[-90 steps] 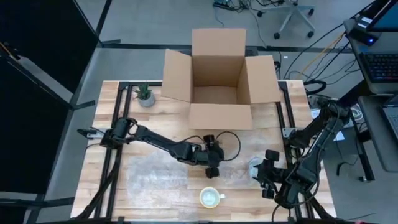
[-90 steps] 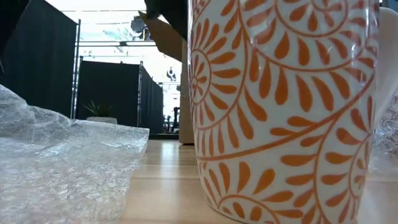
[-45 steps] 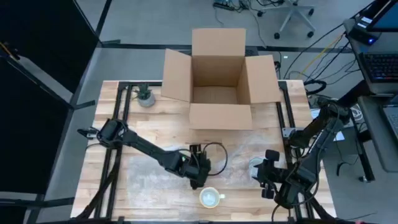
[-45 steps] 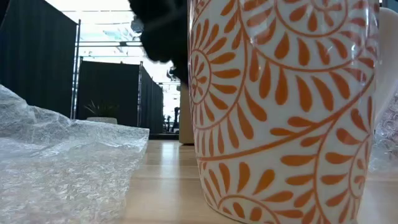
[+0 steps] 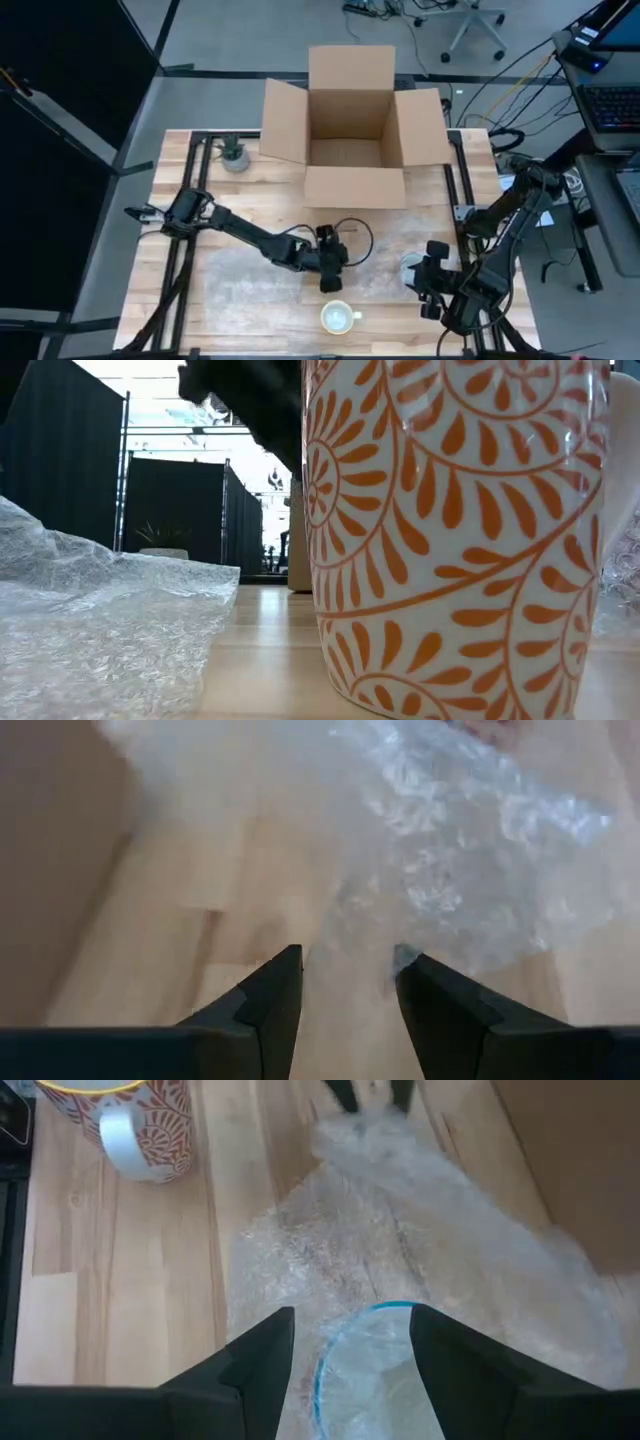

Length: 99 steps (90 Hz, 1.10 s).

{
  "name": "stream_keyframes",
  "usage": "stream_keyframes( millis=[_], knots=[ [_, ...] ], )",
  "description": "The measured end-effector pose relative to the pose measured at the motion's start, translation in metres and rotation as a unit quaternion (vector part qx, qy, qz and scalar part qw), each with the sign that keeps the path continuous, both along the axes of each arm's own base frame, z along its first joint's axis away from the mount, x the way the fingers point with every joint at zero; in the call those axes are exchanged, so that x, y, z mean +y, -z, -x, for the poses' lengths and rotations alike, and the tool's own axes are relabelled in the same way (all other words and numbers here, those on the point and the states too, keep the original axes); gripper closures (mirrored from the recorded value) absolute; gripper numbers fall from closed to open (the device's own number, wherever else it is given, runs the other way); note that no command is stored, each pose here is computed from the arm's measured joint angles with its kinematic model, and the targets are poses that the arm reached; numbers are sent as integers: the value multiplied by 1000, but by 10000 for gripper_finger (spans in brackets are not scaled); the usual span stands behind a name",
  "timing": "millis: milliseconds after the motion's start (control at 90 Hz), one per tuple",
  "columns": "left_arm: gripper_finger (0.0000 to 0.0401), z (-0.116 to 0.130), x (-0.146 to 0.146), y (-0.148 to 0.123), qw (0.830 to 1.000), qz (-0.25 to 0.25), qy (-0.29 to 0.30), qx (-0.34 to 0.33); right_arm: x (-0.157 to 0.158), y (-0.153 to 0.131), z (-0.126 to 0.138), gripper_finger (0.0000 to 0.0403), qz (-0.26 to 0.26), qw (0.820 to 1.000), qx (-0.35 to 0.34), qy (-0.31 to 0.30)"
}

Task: Wrap mug
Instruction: Wrap the red patterned mug with bubble wrap

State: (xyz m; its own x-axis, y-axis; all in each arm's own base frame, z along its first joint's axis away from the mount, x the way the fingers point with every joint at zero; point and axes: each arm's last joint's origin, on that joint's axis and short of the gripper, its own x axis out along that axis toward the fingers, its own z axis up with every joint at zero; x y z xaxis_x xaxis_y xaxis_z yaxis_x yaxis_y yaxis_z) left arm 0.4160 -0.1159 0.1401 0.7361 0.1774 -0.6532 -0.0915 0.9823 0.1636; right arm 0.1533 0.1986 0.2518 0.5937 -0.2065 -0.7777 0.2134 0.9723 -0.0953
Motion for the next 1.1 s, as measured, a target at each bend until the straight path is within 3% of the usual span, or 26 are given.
stream_keyframes(
  millis=[111, 389, 689, 900, 1100],
  knots=[
    [253, -8, 5, 11, 1000, -5, -15, -12, 0, 0, 0, 216, -2, 1000, -1, 2],
    [259, -29, 21, -12, 996, -44, -35, -62, 0, 0, -1, 216, 2, 1000, -4, 3],
    [392, -47, 16, -47, 987, -76, 19, -143, -1, -3, 1, 216, -26, 999, -11, 22],
    [393, -55, 1, -74, 977, -93, 60, -182, -3, -18, 14, 216, -78, 997, -13, 9],
    [393, -60, -6, -93, 969, -89, 80, -215, -1, -19, 22, 216, -127, 991, 27, 14]
  ],
)
